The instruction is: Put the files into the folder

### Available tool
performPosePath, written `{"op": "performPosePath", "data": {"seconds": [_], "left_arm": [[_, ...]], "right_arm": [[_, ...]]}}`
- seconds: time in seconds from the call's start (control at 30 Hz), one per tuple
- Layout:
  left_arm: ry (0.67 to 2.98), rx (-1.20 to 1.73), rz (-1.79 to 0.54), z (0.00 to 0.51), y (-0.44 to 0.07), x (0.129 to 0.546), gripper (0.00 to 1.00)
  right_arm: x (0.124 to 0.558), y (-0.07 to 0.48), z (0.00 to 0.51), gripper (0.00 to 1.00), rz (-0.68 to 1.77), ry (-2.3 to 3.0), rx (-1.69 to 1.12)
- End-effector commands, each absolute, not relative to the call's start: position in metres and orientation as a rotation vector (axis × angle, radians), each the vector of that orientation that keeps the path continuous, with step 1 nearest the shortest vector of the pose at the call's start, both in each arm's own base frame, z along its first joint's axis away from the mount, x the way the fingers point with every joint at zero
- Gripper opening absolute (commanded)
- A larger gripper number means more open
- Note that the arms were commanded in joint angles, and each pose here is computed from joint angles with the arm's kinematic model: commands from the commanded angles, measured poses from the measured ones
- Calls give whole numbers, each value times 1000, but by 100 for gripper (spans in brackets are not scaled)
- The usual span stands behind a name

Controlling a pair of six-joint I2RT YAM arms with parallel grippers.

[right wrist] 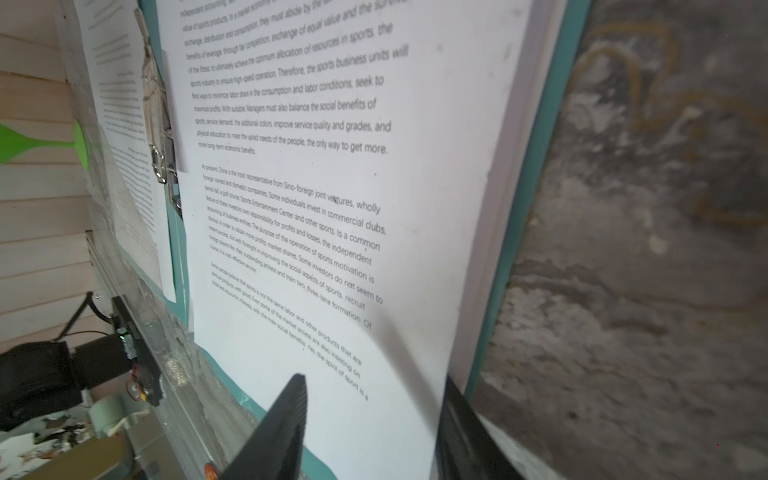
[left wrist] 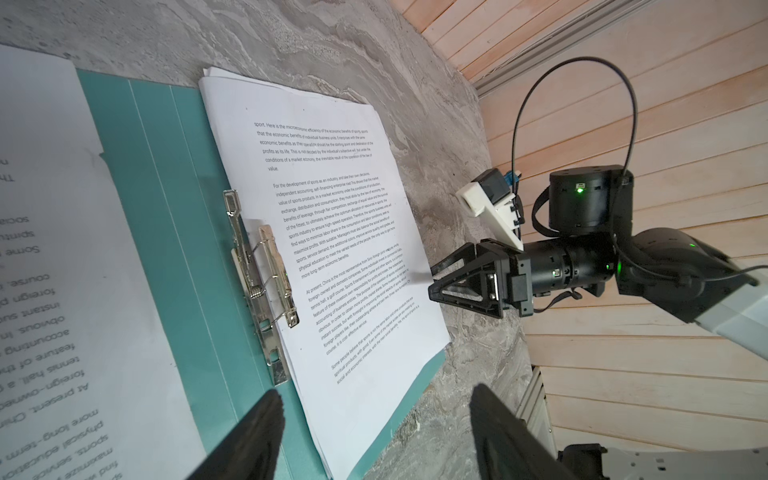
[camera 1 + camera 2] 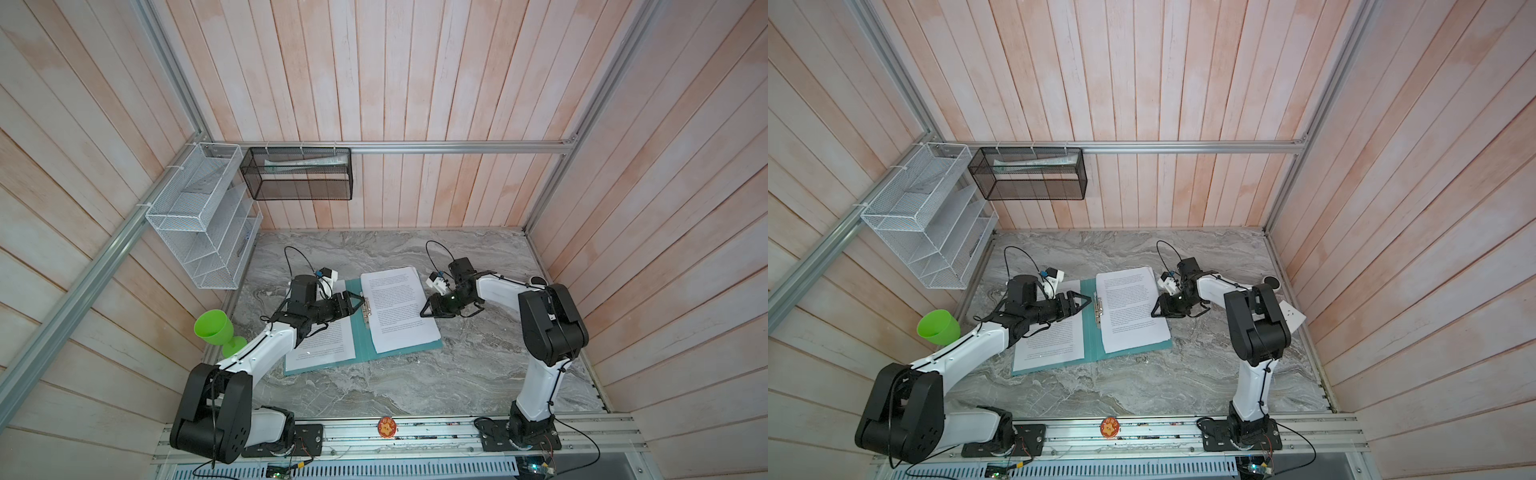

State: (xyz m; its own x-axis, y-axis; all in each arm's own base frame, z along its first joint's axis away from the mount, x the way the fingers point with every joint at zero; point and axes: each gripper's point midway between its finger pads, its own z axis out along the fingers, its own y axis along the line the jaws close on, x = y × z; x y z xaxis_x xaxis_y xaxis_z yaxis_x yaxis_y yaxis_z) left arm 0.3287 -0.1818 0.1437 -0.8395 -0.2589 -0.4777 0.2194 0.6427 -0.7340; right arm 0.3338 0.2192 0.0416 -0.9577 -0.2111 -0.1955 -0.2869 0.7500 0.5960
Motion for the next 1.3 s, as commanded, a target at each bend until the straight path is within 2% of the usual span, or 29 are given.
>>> {"op": "performPosePath", "data": {"seconds": [0.0,0.2,0.33,0.37,0.43,0.5,0.6,0.7,0.77,0.83,1.0,1.27], "left_arm": [[2293,-21,-1116,145,-180,331,73],[2284,-21,-1103,148,-179,332,74],[2272,-22,-1077,149,-177,336,77],[2260,-23,-1065,149,-175,338,78],[2230,-34,-1022,149,-171,343,99],[2189,-39,-968,150,-166,348,100],[2143,-46,-885,151,-159,356,100],[2119,-97,-822,147,-151,366,100],[2129,-159,-839,145,-149,373,100],[2180,-141,-879,141,-156,380,100],[2160,7,-986,133,-181,392,100],[2214,57,-1068,110,-199,410,96]], "right_arm": [[333,215,56,57,937,2814,-399],[331,197,70,59,785,2824,-334],[336,197,108,61,756,2688,-306],[337,201,120,65,787,2629,-308],[337,213,150,75,893,2473,-307],[333,224,177,85,931,2290,-369],[326,231,215,98,838,1987,-415],[333,220,231,98,933,1963,-229],[336,234,228,98,1107,2063,-265],[336,252,221,98,1181,2105,-299],[340,276,200,97,1194,2150,-305],[346,281,176,92,1213,2211,-267]]}}
